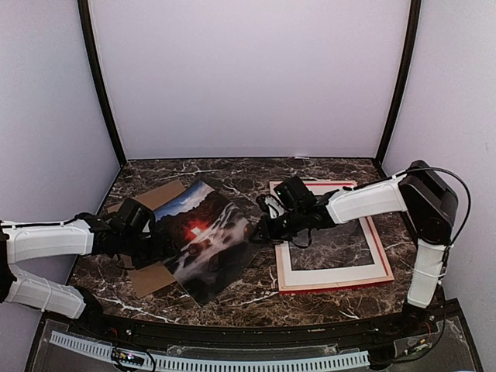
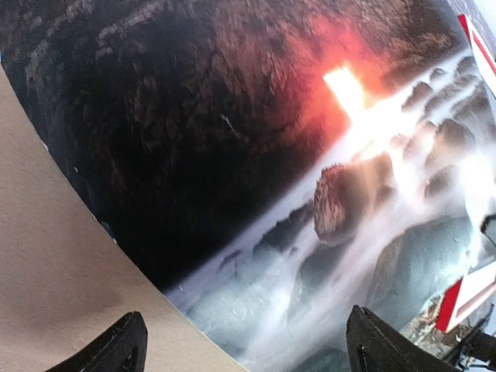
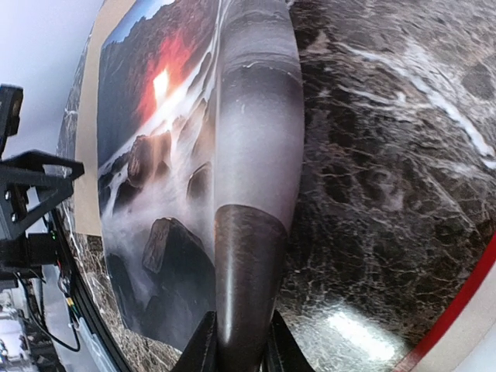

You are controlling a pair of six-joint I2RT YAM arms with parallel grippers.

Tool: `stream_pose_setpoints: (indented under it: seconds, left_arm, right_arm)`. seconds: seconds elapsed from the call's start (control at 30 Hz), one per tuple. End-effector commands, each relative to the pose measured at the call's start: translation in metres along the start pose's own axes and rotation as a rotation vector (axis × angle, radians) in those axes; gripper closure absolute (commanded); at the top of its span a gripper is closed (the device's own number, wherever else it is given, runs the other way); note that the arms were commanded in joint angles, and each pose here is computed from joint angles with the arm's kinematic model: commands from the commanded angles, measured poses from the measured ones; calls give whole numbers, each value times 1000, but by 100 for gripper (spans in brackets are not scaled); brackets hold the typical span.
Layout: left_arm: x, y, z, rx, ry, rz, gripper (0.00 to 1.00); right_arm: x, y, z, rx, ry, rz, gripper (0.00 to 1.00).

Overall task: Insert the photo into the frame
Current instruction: Pick up the photo from the backboard, then turn over the photo.

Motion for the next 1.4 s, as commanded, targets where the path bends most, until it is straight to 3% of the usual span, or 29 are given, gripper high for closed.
stream_pose_setpoints:
  seconds: [0.0,0.4,0.77,1.17,1.37]
  left_arm:
    - [-7,4,-10,100,35,-92,8]
    - [-7,-9,-62,228,105,-140,8]
    - [-20,-19,-85,295,112,-185,8]
    - [-18,-2,-77,179,81,-153,8]
    - [-27,20,-51,74,27,-236,7]
  right_arm:
    - [-2,11,9,-93,-112,26,81]
    - [-6,14,2,-128,-202,35,81]
    - [-1,18,-5,-144,-232,43,82]
    - [19,52,27,-224,-157,60,86]
    - [40,70,43,-180,60,112,86]
Point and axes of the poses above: each gripper's point midway between its finger pads, its own y axis back along the fingers, its own x axis along the line the jaws close on, z = x × y, the point moved 8 cm from there along y, back along the fingers, and after that the axes turned 14 degrees about y, right-handed, at the moved point
